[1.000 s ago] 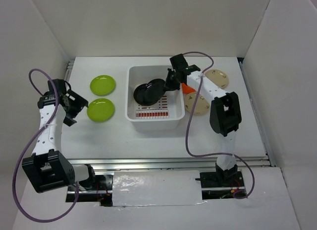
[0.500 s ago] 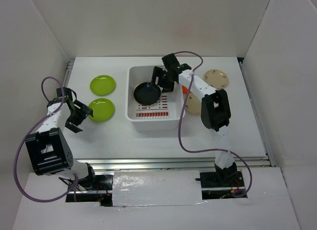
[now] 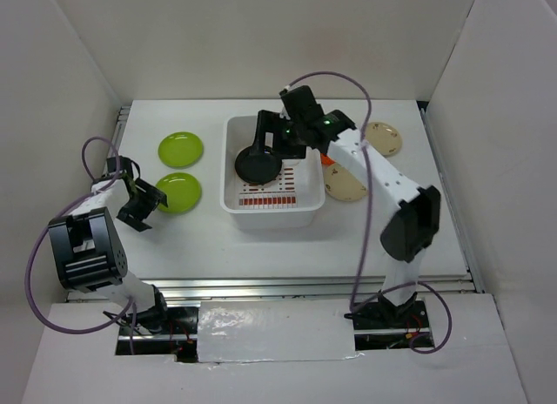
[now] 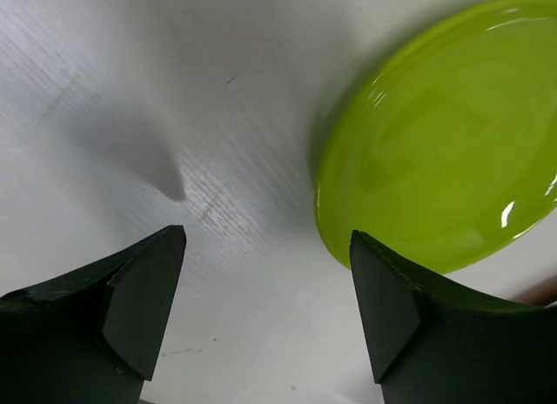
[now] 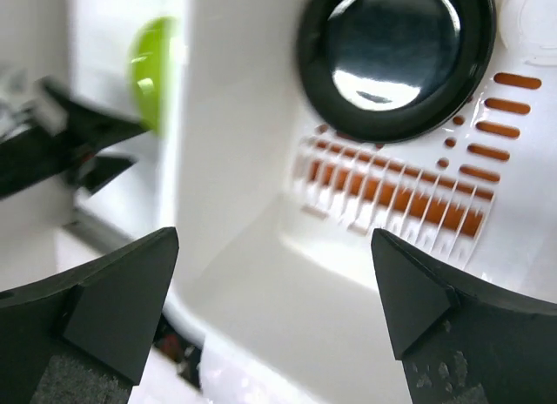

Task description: Place the plates into the plastic bin on the countertop

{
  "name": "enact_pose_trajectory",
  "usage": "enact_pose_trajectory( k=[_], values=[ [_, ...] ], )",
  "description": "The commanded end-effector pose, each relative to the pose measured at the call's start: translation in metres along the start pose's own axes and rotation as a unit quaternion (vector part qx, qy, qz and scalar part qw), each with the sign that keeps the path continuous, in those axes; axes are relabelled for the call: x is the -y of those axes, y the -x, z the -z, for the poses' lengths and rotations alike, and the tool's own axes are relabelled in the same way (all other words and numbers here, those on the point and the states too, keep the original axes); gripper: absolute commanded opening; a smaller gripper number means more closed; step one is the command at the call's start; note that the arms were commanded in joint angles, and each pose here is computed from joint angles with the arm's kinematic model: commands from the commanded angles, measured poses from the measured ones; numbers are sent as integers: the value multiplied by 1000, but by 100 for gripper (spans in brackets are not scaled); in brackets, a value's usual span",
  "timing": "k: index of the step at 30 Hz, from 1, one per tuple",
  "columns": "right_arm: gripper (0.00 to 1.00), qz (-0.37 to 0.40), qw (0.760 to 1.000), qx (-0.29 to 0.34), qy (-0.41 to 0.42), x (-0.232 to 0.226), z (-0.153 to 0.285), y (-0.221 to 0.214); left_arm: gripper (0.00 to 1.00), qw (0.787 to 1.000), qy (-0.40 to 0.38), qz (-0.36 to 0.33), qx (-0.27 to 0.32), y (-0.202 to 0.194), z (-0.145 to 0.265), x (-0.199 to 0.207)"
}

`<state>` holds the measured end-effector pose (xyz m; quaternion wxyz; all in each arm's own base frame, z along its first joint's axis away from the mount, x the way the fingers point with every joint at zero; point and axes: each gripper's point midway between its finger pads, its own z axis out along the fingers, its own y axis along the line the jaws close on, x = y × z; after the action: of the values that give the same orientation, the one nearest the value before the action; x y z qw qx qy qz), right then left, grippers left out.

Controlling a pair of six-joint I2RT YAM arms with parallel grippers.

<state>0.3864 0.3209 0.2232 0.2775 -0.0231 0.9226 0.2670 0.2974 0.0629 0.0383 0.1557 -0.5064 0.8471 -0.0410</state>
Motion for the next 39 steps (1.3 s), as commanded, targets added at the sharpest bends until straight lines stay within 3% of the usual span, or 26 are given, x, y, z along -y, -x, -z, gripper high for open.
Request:
enact_pose_trajectory(
  k=[1,5,8,13,14,16,17,22,26,28,29,30,33,35,39],
  values=[
    [100,31,995,70,57,-33,83,14,88,999,-38,12,34,16,-2,19],
    [100,33,993,79,84,-37,116,-1,82,997,-63,18,32,24,-10,37],
    [100,34,992,89,88,-34,133,-8,66,998,-50,20,15,22,-22,39],
    [100,36,989,108,94,-35,158,-8,62,999,-34,19,-2,11,-38,34],
    [100,36,989,110,96,-36,161,-7,43,999,-34,15,-4,9,-39,36],
    [100,36,987,118,105,-39,169,-6,23,1000,-20,11,-10,4,-41,32],
    [100,34,986,119,110,-41,172,-6,2,1000,-17,10,-12,3,-39,32],
    [100,42,983,121,130,-51,181,-3,0,1000,10,-3,27,7,3,21],
    [100,85,974,92,188,-74,177,-12,0,995,-59,-20,80,13,72,34],
    [100,99,969,79,210,-86,174,-17,0,980,-149,-46,125,20,126,57],
    [100,105,968,76,216,-94,170,-17,0,969,-207,-66,117,12,148,74],
    [100,110,967,81,217,-98,168,-13,0,947,-272,-85,148,15,186,92],
    [100,114,965,90,218,-107,152,-2,0,902,-396,-113,125,-10,248,124],
    [100,121,964,96,218,-113,142,9,0,882,-443,-136,86,-32,266,142],
    [100,133,962,117,209,-122,125,35,0,866,-467,-175,34,-61,285,165]
  ],
)
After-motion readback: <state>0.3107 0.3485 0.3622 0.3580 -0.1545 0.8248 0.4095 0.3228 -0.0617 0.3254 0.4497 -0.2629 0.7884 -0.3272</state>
